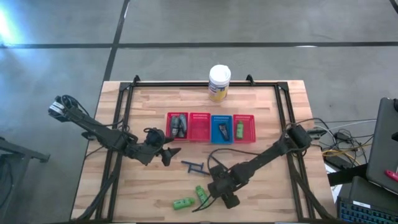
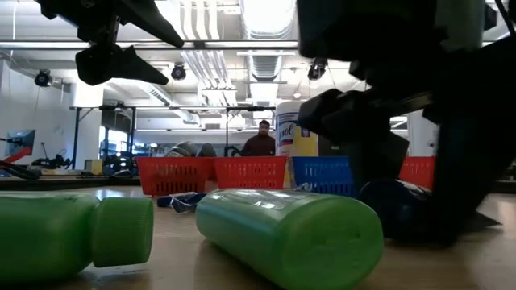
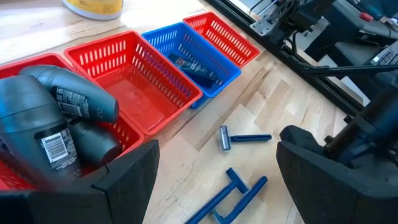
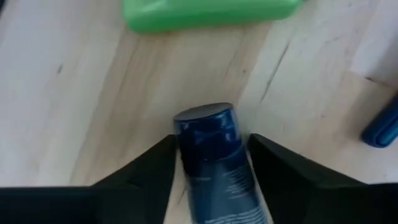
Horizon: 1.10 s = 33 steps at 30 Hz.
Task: Pick & Place Travel size toiletries
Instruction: Put the blue shave cream into the blue bin, then put the green shampoo into the right red bin
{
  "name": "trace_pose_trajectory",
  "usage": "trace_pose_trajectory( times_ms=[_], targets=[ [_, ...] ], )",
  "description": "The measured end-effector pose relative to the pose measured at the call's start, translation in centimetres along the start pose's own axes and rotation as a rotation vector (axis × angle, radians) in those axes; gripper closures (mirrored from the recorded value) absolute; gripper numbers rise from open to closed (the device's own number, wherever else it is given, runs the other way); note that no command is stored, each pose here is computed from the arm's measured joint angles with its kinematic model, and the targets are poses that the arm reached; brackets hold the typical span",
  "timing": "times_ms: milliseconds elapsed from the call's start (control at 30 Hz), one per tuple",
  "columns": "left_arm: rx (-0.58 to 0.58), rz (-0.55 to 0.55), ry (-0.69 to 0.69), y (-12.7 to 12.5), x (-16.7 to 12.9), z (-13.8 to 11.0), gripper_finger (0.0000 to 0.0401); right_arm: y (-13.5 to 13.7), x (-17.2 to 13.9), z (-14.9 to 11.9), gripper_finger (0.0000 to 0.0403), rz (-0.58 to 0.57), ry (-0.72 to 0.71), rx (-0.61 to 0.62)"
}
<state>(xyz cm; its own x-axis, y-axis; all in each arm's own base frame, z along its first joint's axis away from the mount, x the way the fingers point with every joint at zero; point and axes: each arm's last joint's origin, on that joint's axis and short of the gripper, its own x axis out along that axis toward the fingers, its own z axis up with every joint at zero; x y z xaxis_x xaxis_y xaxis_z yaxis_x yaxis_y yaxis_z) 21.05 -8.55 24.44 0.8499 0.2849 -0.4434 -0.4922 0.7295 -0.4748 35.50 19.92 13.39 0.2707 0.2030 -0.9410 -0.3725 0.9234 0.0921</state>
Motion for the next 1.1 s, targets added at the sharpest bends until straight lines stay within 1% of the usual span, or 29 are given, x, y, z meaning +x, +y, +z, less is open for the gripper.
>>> trace_pose_trajectory(
  times_ms=[133,200,300,367,400,467,567,633,700,733,800,900,967,1033,1100],
  targets=[
    [-0.007,-0.004,0.004,0.0,0.0,0.0,0.0073,-0.2,-0.7,-0.1,0.0270,-0.044,-0.003,0.012],
    [-0.012,-0.005,0.006,-0.1,-0.1,-0.1,0.0073,-0.5,-1.9,-0.1,0.0295,-0.070,-0.009,0.034],
    [-0.013,-0.007,0.007,-0.1,-0.1,-0.1,0.0073,-1.4,-5.4,-0.1,0.0295,-0.116,-0.043,0.095],
    [-0.012,-0.006,0.007,-0.1,-0.1,-0.1,0.0073,-2.5,-7.9,-0.5,0.0295,-0.162,-0.069,0.168],
    [-0.011,-0.007,0.007,-0.1,-0.1,-0.1,0.0073,-3.2,-9.1,-0.8,0.0296,-0.190,-0.077,0.226],
    [-0.004,-0.004,0.005,-0.1,-0.1,-0.1,0.0073,-5.1,-11.5,-1.7,0.0292,-0.256,-0.115,0.387],
    [0.001,0.006,-0.004,0.0,-0.1,-0.1,0.0073,-9.8,-15.0,-3.9,0.0272,-0.336,-0.197,0.751],
    [0.001,0.009,-0.009,0.0,-0.1,-0.1,0.0073,-13.6,-16.3,-6.1,0.0267,-0.372,-0.239,0.981],
    [0.002,0.010,-0.009,0.0,-0.1,-0.1,0.0073,-16.8,-16.9,-8.5,0.0267,-0.387,-0.307,1.187],
    [0.002,0.010,-0.009,0.0,-0.1,-0.1,0.0073,-18.2,-17.1,-9.5,0.0268,-0.377,-0.349,1.261],
    [0.002,0.011,-0.010,0.0,-0.1,-0.1,0.0073,-20.2,-17.2,-10.9,0.0271,-0.303,-0.463,1.352],
    [0.006,0.014,-0.008,0.1,-0.1,-0.1,0.0073,-21.3,-15.9,-12.1,0.0266,-0.201,-0.506,1.423],
    [0.010,0.020,-0.006,0.1,-0.1,-0.2,0.0073,-21.3,-14.9,-12.3,0.0255,-0.172,-0.492,1.441],
    [0.018,0.027,-0.002,0.2,-0.1,-0.2,0.0073,-21.2,-14.1,-12.2,0.0240,-0.170,-0.473,1.445],
    [0.018,0.030,-0.001,0.2,-0.1,-0.2,0.0073,-21.1,-13.3,-12.2,0.0223,-0.214,-0.452,1.456]
  ],
)
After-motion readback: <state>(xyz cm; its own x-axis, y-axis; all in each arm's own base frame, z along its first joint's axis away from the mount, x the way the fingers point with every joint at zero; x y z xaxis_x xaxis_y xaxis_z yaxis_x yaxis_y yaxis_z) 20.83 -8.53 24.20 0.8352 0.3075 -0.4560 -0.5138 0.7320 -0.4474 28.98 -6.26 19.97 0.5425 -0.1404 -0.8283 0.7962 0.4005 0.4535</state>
